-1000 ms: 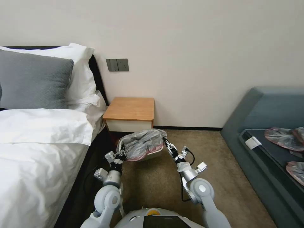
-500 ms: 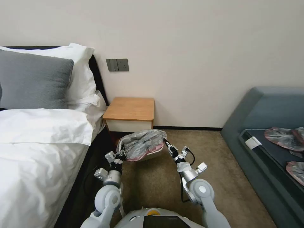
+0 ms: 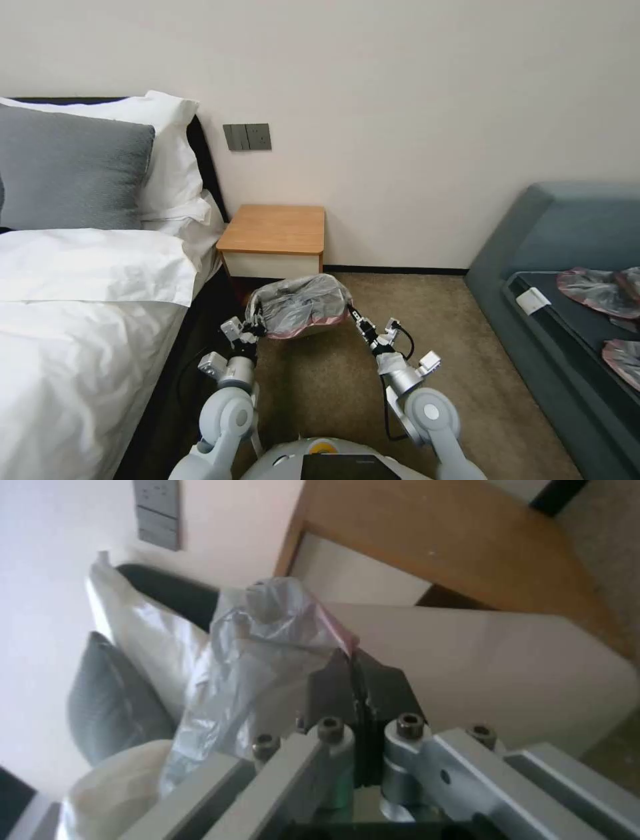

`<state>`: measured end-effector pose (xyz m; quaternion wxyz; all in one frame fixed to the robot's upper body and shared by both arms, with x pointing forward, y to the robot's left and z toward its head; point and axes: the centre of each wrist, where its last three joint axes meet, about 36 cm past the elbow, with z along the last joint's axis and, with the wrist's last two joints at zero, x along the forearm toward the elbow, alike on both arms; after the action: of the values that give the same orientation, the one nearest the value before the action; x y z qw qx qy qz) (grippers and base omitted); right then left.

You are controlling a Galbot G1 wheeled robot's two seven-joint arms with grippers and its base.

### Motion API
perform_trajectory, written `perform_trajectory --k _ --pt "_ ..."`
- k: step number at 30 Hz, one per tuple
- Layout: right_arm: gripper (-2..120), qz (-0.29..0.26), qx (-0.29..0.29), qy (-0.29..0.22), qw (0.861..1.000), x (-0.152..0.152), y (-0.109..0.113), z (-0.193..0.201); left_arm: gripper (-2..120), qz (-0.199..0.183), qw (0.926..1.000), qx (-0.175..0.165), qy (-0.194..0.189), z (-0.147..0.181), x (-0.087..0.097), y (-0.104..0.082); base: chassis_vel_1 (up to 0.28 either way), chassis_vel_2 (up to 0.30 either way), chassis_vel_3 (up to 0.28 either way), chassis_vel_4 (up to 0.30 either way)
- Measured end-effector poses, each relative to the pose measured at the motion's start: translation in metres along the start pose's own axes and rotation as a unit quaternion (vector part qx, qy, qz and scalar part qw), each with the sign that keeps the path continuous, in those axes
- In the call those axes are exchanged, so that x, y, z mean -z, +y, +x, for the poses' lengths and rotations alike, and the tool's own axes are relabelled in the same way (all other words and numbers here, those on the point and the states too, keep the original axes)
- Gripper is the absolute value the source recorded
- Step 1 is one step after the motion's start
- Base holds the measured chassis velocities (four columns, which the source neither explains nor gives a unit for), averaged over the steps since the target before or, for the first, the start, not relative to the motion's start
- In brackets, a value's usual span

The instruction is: Pick up the garbage bag from the table and place it over the trash can.

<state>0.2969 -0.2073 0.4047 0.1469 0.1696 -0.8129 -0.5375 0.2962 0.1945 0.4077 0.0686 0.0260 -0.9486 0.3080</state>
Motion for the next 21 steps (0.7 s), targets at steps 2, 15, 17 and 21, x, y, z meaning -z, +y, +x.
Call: perform_trajectory --k 2,15,17,21 --pt "0 0.006 -0.007 0.002 1.0 0.0 0.0 0.001 7 0.001 1.0 -0.001 0.0 0.0 0.0 0.0 0.0 0.0 0.0 0.0" --pt "0 0.082 -0.045 0.01 0.996 0.006 -0.02 -0.009 7 0.012 0.9999 -0.007 0.001 0.0 0.007 -0.002 0.0 0.0 0.0 0.0" --pt "0 0.101 -0.05 0.006 0.994 0.008 -0.026 -0.012 7 0.012 0.9999 -0.009 0.002 0.001 0.008 -0.002 0.0 0.0 0.0 0.0" --pt "0 0.118 -0.051 0.007 0.992 0.01 -0.033 -0.016 7 0.015 0.9998 -0.011 0.003 0.002 0.008 -0.003 0.0 0.0 0.0 0.0"
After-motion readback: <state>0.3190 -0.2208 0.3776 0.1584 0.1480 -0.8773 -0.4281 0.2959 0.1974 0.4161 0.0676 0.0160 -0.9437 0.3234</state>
